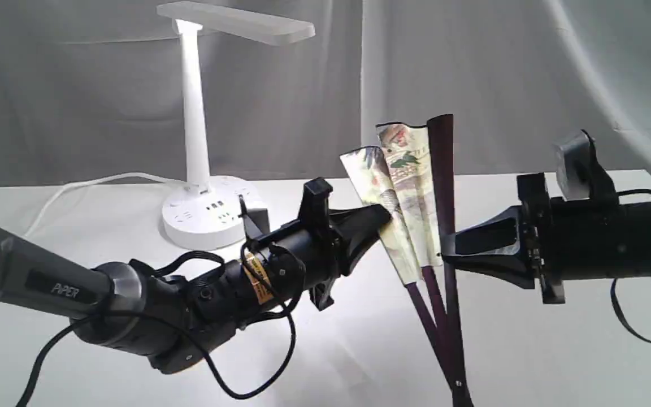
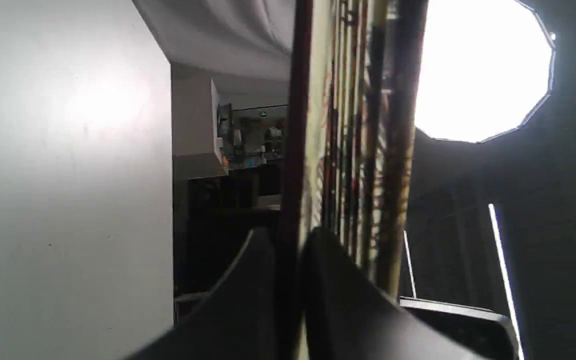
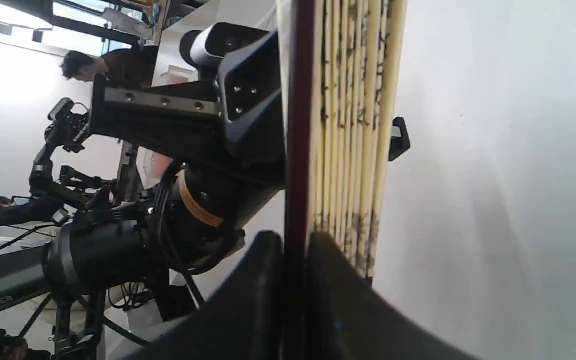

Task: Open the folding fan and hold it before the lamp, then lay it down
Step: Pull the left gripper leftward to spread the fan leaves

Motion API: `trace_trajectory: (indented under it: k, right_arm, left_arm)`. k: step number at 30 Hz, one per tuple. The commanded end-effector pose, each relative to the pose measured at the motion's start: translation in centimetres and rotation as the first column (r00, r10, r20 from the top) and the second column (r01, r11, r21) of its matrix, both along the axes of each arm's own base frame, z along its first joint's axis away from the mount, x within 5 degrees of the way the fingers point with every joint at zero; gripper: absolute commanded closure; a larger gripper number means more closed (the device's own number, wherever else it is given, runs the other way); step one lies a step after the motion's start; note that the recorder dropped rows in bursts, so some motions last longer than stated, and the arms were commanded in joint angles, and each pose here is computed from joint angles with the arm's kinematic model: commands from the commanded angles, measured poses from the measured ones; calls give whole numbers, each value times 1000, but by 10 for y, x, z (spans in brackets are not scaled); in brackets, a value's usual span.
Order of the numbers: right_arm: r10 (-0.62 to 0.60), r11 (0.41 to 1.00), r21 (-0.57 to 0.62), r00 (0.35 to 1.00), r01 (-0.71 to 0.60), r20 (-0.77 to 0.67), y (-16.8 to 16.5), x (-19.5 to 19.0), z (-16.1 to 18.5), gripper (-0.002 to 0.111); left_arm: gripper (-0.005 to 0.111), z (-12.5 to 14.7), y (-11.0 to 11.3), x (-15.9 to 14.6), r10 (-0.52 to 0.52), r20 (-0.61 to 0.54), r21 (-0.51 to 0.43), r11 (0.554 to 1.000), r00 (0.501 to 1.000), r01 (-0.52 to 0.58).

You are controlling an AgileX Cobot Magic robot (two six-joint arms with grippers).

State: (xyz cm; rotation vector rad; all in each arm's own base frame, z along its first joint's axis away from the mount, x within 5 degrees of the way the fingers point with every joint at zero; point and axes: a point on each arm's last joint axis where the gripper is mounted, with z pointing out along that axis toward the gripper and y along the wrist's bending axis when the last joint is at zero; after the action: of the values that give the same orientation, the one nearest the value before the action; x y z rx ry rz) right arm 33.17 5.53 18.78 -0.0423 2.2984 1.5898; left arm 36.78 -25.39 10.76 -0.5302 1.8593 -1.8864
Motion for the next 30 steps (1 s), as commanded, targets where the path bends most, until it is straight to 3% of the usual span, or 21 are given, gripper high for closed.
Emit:
trace_trajectory:
  k: [1, 6, 9, 18, 30]
  right_arm:
    - [-24, 999, 32, 999, 23, 35, 0, 1, 8, 108]
    - [-64, 997, 50, 997, 62, 39, 0, 5, 9, 108]
    - [-101, 994, 36, 994, 100, 38, -2, 8, 8, 108]
    - [-176, 983, 52, 984, 174, 36, -4, 14, 9, 108]
    - [-278, 961, 3, 960, 278, 34, -20, 20, 5, 108]
  left_arm:
    - [107, 6, -1, -2, -31, 33, -56, 998, 999, 33]
    - [107, 3, 7, -4, -10, 6, -87, 996, 1000, 11]
    - [107, -8, 18, -8, 81, -66, -96, 992, 995, -87]
    - [107, -26, 30, -24, 120, -147, -54, 990, 982, -129]
    - [107, 2, 31, -20, 144, -102, -104, 983, 984, -154]
